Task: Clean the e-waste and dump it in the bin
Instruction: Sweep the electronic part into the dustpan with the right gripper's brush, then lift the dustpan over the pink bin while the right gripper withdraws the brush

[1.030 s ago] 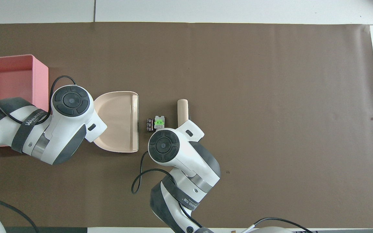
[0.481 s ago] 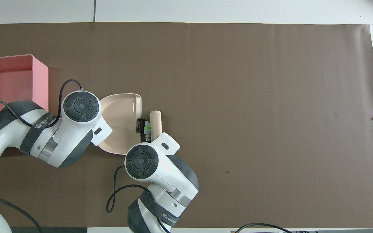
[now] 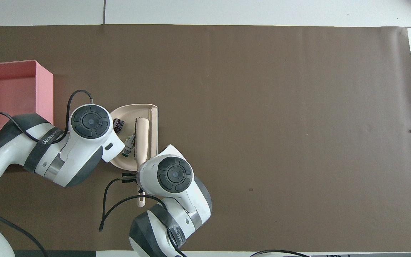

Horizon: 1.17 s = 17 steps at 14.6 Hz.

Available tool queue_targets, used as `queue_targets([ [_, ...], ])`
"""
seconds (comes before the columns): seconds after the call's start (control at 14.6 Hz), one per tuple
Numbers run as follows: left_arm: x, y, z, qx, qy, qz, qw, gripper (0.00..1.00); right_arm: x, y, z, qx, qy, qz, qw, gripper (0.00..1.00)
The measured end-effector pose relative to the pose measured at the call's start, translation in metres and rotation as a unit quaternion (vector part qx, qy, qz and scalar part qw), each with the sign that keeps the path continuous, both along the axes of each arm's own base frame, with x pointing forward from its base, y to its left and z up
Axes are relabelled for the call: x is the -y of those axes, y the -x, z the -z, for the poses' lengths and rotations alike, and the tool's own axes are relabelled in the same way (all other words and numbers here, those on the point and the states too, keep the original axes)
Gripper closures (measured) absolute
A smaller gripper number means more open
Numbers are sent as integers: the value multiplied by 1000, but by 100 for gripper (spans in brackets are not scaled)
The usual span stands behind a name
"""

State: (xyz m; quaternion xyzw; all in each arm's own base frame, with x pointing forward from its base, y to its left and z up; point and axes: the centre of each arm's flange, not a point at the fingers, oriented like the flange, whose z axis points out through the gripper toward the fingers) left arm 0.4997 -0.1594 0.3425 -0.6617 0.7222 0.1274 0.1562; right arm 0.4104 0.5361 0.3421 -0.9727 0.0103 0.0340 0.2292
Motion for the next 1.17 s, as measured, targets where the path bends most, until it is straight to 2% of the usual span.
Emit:
queue_targets([
  [0.14, -8, 0, 6, 9, 13, -3, 1000, 67, -1, -3, -6, 0, -4, 2, 1000, 74],
  [0.27, -15, -2, 7, 14, 31, -15, 999, 67, 6, -6, -21, -11, 1, -3, 1000, 74],
  [0.48, -20, -6, 4, 13, 59, -18, 998, 67, 50, -26, -87, -24, 2, 3, 1000, 74],
  [0.69, -37, -22, -17, -3, 93, -11, 996, 67, 132, -46, -146, -28, 48, 22, 998, 74],
  [0.89, -72, -45, -68, -20, 98, -20, 995, 67, 222, -82, -151, -34, 109, 59, 992, 74],
  [1.17, -126, -63, -125, -10, 95, -57, 994, 67, 341, -126, -130, -56, 155, 53, 985, 74],
])
